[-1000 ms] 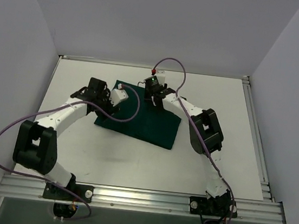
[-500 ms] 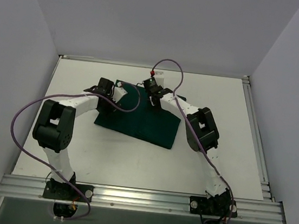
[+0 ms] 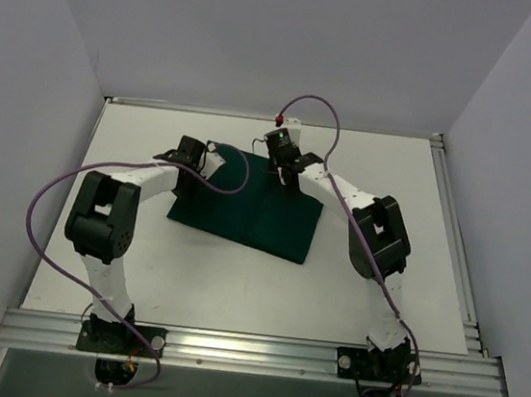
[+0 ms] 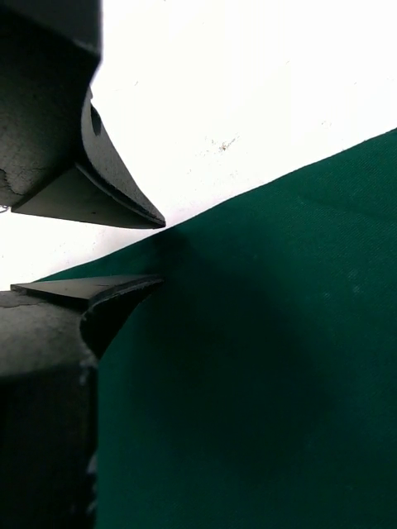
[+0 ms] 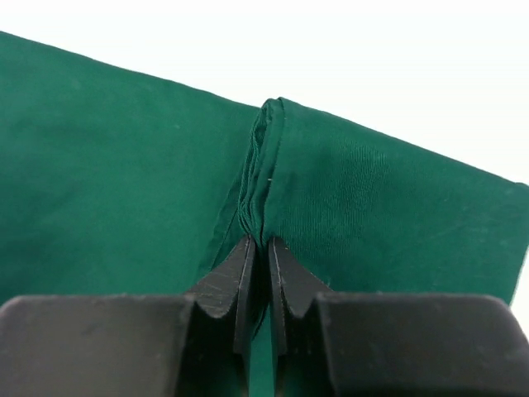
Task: Open and lay out the surgical kit
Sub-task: Open the surgical kit at the center of the board.
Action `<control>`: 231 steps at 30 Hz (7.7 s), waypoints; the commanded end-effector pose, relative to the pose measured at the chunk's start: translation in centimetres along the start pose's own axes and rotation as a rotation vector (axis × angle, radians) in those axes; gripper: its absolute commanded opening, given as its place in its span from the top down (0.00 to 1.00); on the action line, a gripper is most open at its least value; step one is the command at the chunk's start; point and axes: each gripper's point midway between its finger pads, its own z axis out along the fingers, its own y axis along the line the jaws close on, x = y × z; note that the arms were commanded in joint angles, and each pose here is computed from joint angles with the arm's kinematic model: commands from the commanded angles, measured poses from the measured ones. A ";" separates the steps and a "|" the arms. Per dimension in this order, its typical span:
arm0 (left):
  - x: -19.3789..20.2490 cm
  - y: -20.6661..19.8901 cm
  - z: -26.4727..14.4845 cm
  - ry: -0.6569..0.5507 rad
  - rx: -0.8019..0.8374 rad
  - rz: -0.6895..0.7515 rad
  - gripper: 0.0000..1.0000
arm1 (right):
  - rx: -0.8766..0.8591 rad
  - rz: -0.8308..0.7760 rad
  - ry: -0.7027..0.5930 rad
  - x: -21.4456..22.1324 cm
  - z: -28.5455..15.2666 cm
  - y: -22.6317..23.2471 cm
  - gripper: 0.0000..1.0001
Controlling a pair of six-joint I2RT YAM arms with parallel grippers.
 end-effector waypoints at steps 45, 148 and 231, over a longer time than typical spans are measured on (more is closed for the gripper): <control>-1.8 2.5 -3.3 -0.056 0.052 -0.175 0.56 | 0.126 0.590 0.108 9.7 -6.8 -31.2 0.45; 16.1 -7.3 -9.9 0.125 0.349 0.746 0.61 | 0.232 0.691 0.479 21.8 -20.7 -22.8 0.50; 1.9 5.8 -12.3 -0.084 -0.134 0.249 0.98 | 0.144 0.593 0.016 0.0 -14.3 -22.6 1.00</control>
